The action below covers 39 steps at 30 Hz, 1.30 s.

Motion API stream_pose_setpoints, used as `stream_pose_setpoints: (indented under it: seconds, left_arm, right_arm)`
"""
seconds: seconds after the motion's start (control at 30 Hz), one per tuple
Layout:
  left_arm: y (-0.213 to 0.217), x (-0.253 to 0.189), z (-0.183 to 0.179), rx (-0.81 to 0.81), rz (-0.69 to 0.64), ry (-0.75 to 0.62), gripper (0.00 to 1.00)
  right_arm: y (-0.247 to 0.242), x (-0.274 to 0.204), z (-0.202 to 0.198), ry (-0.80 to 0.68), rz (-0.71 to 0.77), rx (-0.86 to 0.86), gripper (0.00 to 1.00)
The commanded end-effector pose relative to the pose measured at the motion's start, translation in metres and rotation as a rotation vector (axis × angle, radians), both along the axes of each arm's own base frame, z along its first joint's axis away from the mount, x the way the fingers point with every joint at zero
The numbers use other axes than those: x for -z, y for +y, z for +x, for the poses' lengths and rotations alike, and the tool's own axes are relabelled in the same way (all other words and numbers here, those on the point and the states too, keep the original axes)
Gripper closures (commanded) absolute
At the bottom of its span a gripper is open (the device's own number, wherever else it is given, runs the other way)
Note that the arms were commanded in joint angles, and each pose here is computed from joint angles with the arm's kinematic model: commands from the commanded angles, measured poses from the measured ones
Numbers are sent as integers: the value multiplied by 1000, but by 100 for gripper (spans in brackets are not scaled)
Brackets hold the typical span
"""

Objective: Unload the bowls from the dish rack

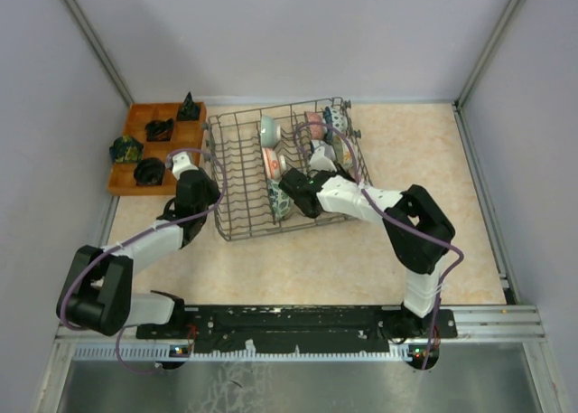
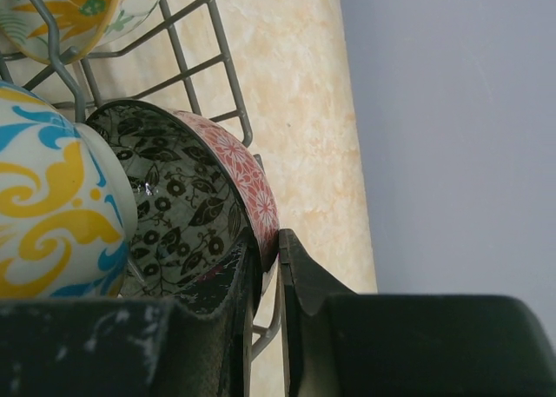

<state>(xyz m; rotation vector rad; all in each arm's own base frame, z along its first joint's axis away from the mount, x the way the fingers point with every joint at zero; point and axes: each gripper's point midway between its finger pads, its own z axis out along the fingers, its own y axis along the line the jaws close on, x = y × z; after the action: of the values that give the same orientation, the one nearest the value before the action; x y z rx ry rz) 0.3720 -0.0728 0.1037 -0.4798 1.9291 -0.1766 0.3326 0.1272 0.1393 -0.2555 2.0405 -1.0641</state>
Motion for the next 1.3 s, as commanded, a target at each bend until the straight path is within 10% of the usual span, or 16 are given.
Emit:
stream_pose_setpoints:
  seconds: [0.0, 1.27]
  left_arm:
    - [6, 13, -4, -23, 22, 37, 68]
    - [5, 12, -4, -17, 15, 35, 68]
  right_arm:
    - [3, -51, 6, -178, -24, 22, 100]
    - [-7, -91, -8, -284, -23, 71, 100]
